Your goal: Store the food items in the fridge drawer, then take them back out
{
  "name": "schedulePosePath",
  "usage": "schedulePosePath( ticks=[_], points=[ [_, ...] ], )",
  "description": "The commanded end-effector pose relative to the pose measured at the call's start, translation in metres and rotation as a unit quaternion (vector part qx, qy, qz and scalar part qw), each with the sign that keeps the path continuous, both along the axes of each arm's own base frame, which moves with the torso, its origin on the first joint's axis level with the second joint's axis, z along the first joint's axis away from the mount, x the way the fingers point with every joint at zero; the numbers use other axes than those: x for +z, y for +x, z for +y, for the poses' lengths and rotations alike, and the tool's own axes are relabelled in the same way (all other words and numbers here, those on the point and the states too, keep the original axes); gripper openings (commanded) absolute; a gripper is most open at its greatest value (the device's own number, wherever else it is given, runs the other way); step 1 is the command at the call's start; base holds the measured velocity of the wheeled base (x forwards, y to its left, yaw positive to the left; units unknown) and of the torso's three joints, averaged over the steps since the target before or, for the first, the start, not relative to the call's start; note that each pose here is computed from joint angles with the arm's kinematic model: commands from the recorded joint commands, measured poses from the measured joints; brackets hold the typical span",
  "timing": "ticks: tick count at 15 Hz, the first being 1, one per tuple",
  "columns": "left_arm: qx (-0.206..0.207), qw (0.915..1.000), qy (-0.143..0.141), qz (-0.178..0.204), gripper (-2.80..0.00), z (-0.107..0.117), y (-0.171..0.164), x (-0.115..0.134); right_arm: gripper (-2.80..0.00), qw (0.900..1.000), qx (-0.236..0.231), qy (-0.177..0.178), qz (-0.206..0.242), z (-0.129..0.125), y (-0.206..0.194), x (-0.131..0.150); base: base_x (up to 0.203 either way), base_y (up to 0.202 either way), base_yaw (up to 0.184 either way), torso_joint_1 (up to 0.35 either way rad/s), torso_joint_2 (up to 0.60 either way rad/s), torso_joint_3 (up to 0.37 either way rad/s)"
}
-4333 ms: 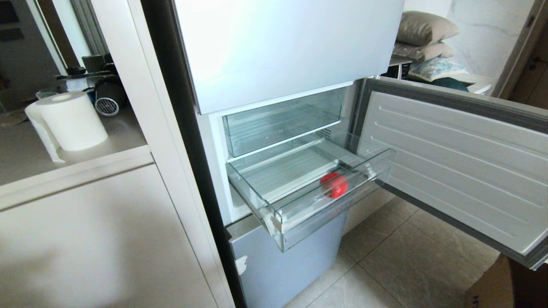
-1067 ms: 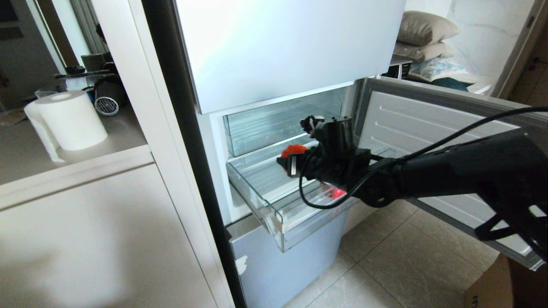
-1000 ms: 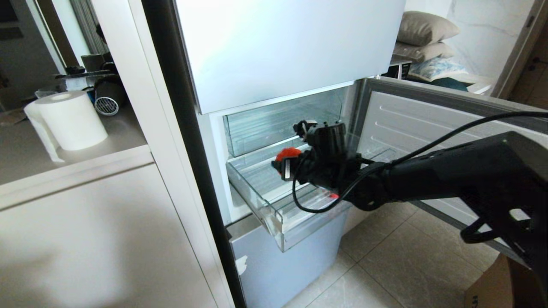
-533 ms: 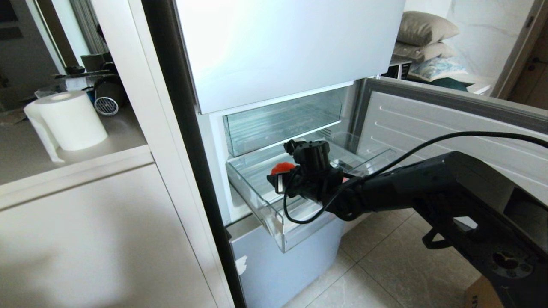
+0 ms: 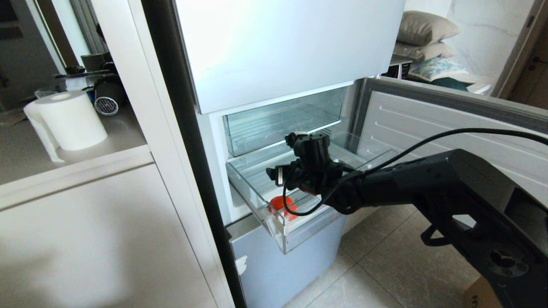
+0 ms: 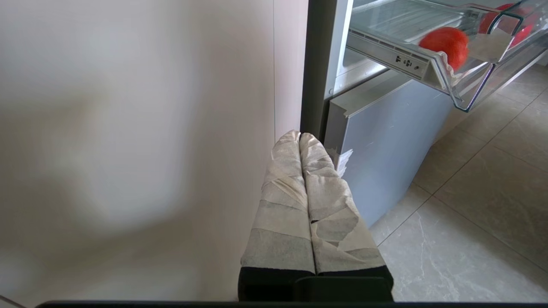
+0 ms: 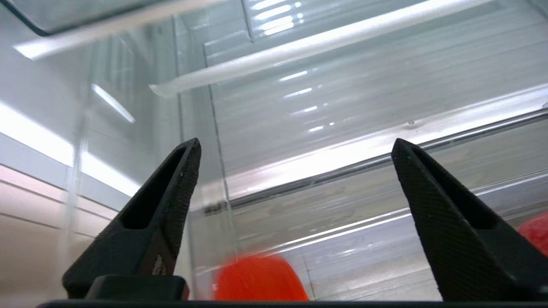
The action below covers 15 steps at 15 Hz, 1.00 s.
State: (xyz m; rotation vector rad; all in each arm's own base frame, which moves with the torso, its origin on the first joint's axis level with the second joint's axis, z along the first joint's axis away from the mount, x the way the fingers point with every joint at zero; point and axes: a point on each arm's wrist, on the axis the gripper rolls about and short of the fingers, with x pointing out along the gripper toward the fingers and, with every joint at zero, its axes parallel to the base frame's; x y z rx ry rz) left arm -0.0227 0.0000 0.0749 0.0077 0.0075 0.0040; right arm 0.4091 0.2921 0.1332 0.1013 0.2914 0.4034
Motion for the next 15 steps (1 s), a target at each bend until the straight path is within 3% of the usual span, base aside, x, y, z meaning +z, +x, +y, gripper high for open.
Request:
schedulePosePath(
  ticks=[1, 4, 6, 7, 12, 15],
  points=[
    [0.0, 1.0, 0.0, 0.0, -2.8, 0.0, 0.0, 0.0, 0.0, 1.0, -0.008, 0.013, -0.018, -0.005, -0.007, 0.023, 0.0, 0.0, 0.0, 0.0, 0.0, 0.0],
    [0.0, 1.0, 0.0, 0.0, -2.8, 0.0, 0.0, 0.0, 0.0, 0.999, -0.012, 0.022, -0.031, -0.026, -0.039, 0.065, 0.0, 0.0, 0.0, 0.0, 0.0, 0.0],
    [0.0, 1.0, 0.0, 0.0, -2.8, 0.0, 0.0, 0.0, 0.0, 1.0, -0.013, 0.007, -0.009, -0.049, -0.071, 0.071, 0.0, 0.0, 0.0, 0.0, 0.0, 0.0],
    [0.0, 1.0, 0.0, 0.0, -2.8, 0.0, 0.0, 0.0, -2.8, 1.0, -0.013, -0.004, 0.006, -0.062, -0.088, 0.069, 0.0, 0.0, 0.0, 0.0, 0.0, 0.0],
    [0.0, 1.0, 0.0, 0.0, -2.8, 0.0, 0.0, 0.0, -2.8, 0.996, -0.025, -0.022, 0.081, -0.125, -0.174, 0.054, 0.0, 0.0, 0.0, 0.0, 0.0, 0.0],
    [0.0, 1.0, 0.0, 0.0, -2.8, 0.0, 0.0, 0.0, -2.8, 0.986, -0.039, -0.039, 0.155, -0.138, -0.19, 0.029, 0.0, 0.0, 0.0, 0.0, 0.0, 0.0]
  ],
)
